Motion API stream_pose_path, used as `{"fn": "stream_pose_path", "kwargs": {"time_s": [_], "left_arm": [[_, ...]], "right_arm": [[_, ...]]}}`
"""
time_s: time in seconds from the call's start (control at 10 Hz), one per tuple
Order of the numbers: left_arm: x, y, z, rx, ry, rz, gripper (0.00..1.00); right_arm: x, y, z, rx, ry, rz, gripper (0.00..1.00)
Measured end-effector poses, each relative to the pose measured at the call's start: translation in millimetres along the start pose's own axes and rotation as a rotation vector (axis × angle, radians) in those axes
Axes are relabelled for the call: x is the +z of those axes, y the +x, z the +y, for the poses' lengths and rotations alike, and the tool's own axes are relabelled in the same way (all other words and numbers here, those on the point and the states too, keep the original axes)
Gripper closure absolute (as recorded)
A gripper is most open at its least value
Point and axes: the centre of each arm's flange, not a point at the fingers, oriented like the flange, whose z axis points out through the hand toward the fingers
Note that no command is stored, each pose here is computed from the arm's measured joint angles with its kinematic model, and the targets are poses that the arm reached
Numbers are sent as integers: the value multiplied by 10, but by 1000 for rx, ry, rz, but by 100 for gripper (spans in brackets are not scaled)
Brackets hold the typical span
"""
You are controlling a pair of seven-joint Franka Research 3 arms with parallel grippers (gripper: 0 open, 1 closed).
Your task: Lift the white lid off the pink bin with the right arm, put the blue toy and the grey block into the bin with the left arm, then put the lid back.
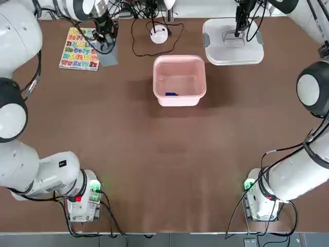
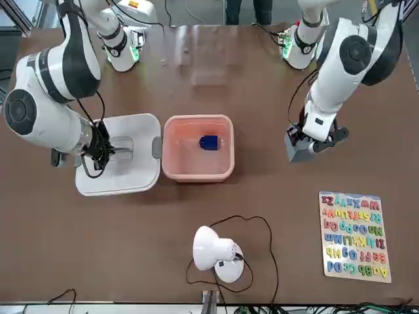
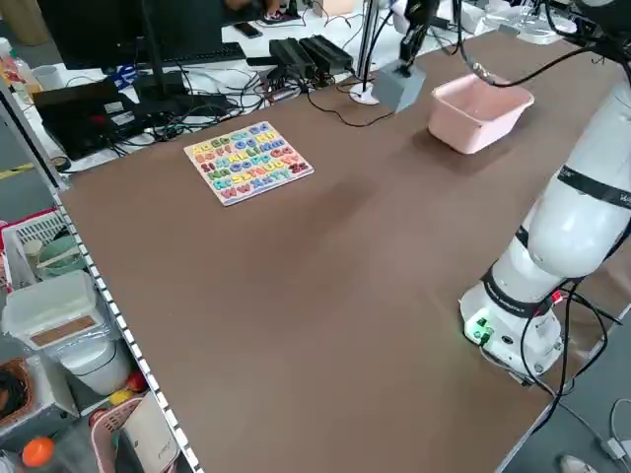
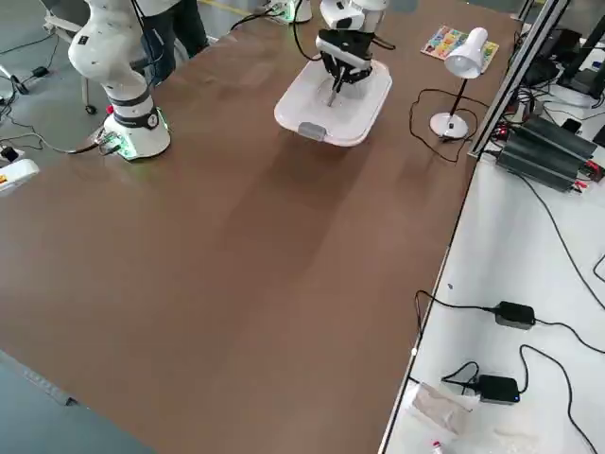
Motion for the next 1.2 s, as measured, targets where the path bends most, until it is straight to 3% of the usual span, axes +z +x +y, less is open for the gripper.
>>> {"fn": "stream_pose_path", "kwargs": {"time_s": [0.2, 0.4, 0.8, 1.2], "left_arm": [[-59, -545, 720, -17, -56, -47, 70], [108, -1055, 1352, -21, -66, -87, 70], [565, -998, 2174, -123, -107, -73, 70], [1211, -1664, 2656, -105, -80, -33, 70]], "right_arm": [[0, -3, 0, 0, 0, 0, 93], [0, -4, 0, -1, 0, 0, 93], [-3, -3, 1, 0, 1, 0, 93], [-4, -5, 1, -1, 1, 0, 93]]}}
